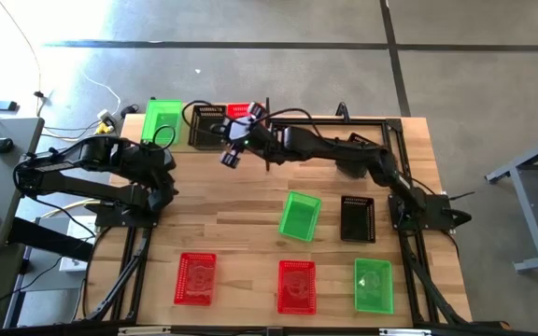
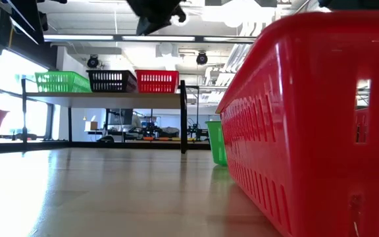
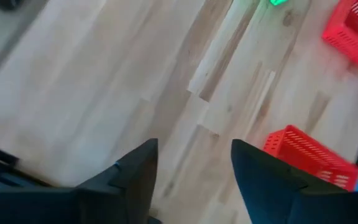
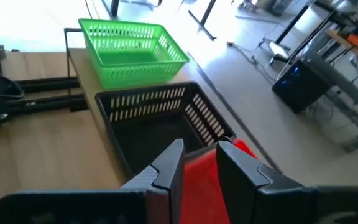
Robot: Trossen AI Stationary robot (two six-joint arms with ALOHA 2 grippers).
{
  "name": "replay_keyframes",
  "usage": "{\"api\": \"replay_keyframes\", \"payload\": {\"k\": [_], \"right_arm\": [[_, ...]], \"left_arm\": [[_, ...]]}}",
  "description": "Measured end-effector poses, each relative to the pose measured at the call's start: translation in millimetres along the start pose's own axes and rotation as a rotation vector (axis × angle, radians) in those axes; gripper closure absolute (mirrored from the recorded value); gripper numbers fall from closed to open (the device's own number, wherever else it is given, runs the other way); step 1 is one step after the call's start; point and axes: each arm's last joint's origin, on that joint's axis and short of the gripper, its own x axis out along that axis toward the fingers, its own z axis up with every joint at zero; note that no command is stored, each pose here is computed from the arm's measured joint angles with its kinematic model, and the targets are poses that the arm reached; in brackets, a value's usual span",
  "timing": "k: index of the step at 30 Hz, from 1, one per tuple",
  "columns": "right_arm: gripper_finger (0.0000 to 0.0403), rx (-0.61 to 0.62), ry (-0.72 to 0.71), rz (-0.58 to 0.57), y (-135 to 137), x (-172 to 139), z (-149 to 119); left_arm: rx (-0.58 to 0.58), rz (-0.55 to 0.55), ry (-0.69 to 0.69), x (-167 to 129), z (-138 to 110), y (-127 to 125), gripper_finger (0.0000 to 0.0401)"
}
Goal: Stack baskets on shelf by color
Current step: Stack the left red bin on top of the red bin on the shelf
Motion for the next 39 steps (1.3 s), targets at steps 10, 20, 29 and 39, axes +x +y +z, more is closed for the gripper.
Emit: {"api": "replay_keyframes", "payload": {"k": [10,20,29,39], "right_arm": [[0.0324,0.024,0.022,0.077,-3,-27,6],[0.0324,-0.062,0.16,0.256,7,-34,-9],[0.0324,-0.117,0.228,0.328,21,-46,-16],[0.0324,-0.19,0.22,0.369,37,-58,-16]], "left_arm": [[-0.303,-0.033,0.103,-1,-9,-3,0.0207],[-0.497,-0.016,0.17,1,-18,-12,0.0224],[-0.586,0.011,0.282,31,-38,-25,0.0225],[-0.622,-0.021,0.296,66,-56,-58,0.0225]]}}
